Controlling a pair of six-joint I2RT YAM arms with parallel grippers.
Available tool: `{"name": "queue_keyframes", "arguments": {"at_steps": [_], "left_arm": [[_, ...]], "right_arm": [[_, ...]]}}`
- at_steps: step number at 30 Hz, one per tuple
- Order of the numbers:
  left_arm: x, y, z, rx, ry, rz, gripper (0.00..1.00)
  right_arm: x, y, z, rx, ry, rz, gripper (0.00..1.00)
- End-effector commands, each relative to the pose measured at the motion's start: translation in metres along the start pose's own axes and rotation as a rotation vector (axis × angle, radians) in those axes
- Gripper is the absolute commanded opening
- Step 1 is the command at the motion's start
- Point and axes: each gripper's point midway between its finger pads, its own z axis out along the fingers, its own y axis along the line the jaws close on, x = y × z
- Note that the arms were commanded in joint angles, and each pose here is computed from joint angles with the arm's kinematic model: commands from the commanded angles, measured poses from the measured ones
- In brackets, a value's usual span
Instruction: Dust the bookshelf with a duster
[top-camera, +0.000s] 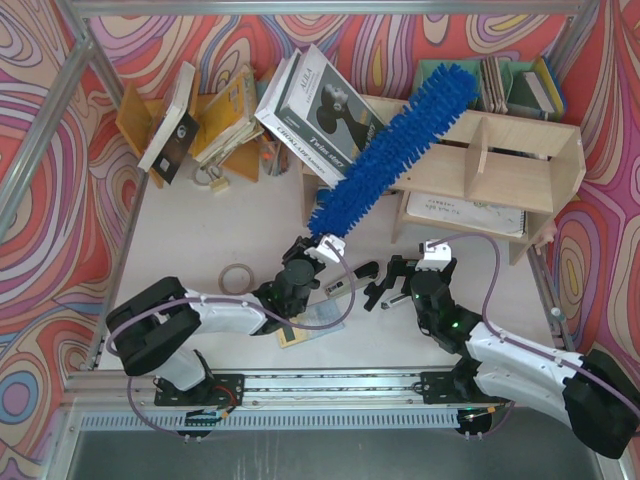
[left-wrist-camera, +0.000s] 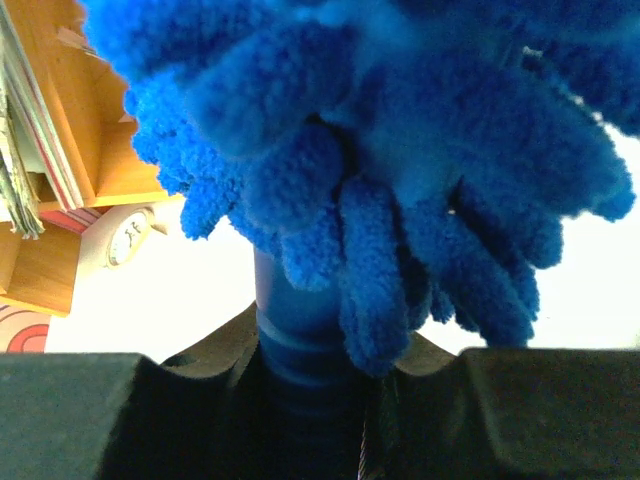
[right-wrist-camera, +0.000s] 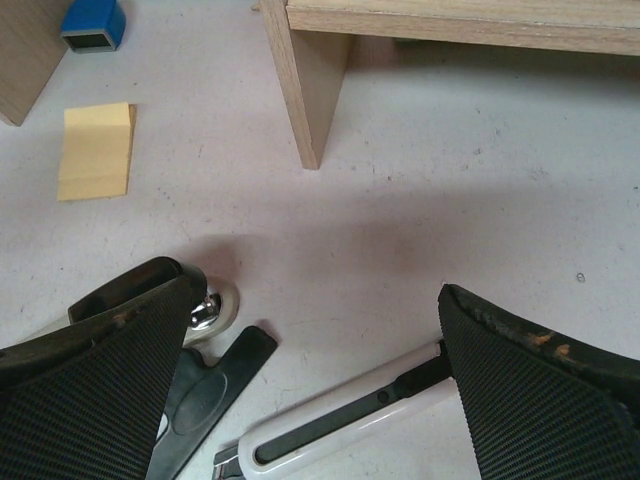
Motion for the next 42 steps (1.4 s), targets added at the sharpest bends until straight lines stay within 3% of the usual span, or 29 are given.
{"name": "queue_keyframes", "arguments": {"at_steps": [1,14,19,29,37,42], "left_arm": [[-0.037,0.03,-0.001,-0.07,-0.091,-0.11,0.0],[-0.038,0.111,-0.013,-0.197,-0.09,-0.174,0.0],[-0.033,0.122,-0.018,-0.217,-0.081,-0.181,0.0],[-0.017,0.085,-0.007,-0.133,-0.057,-0.221,0.0],[-0.009,0.028,-0.001,-0.026,-0.041,-0.143,0.0],[0.0,0.025,0.003,-0.096,-0.024,-0.102,0.0]], "right_arm": [[-0.016,0.006,0.002,0.006,-0.037,0.032,0.99],[-0.016,0.006,0.002,0.004,-0.036,0.034,0.99],[-0.016,0.006,0.002,0.005,-0.035,0.032,0.99],[-0.016,0.005,0.002,0.009,-0.036,0.032,0.99],[-0.015,0.004,0.004,0.018,-0.031,0.024,0.99],[-0.015,0.004,0.004,0.018,-0.03,0.023,0.99]]}}
